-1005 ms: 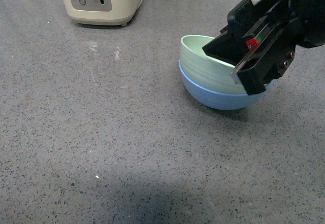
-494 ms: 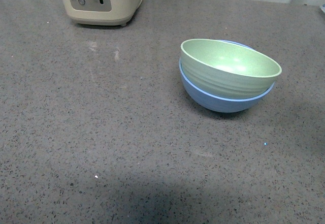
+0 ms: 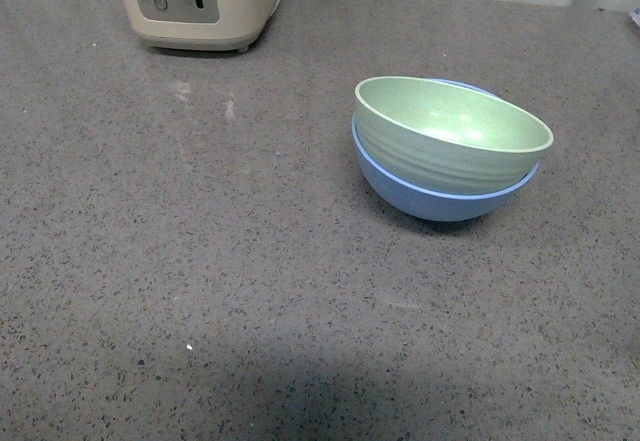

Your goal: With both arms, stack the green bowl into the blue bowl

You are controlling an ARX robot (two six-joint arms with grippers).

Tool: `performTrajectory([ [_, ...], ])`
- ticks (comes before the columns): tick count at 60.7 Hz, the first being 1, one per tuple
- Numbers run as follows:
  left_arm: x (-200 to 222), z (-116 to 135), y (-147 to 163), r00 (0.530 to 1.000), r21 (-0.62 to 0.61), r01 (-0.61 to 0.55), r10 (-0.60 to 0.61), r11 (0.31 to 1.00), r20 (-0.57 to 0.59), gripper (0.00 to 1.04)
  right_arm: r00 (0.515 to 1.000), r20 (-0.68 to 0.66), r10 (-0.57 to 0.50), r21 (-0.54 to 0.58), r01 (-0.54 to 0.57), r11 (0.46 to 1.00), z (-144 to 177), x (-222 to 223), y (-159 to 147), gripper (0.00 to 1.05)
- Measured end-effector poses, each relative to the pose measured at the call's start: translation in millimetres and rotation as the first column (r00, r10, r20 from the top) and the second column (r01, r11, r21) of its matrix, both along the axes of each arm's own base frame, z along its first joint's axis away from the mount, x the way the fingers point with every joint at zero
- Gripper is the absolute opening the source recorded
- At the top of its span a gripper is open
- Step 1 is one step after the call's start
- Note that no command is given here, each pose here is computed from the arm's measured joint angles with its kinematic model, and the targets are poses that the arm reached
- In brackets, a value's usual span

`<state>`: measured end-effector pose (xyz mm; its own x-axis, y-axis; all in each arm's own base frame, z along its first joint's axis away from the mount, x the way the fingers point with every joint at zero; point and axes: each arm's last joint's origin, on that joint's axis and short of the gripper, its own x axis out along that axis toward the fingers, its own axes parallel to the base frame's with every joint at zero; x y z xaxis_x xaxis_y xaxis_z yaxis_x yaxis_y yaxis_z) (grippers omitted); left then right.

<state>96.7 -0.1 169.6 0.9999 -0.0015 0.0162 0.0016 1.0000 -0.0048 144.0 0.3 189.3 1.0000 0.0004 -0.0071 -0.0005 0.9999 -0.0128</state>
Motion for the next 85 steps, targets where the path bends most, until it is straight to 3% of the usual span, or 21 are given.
performTrajectory([
  [3, 0, 0, 0, 1.0, 0.0, 0.0, 0.0, 1.0, 0.0, 0.98, 1.0, 0.0, 0.0, 0.0, 0.0, 1.0, -2, -3, 0, 0.01],
  [85, 0, 0, 0, 1.0, 0.0, 0.0, 0.0, 1.0, 0.0, 0.98, 1.0, -0.022, 0.003, 0.003, -0.003, 1.0, -26, -43, 0, 0.01],
])
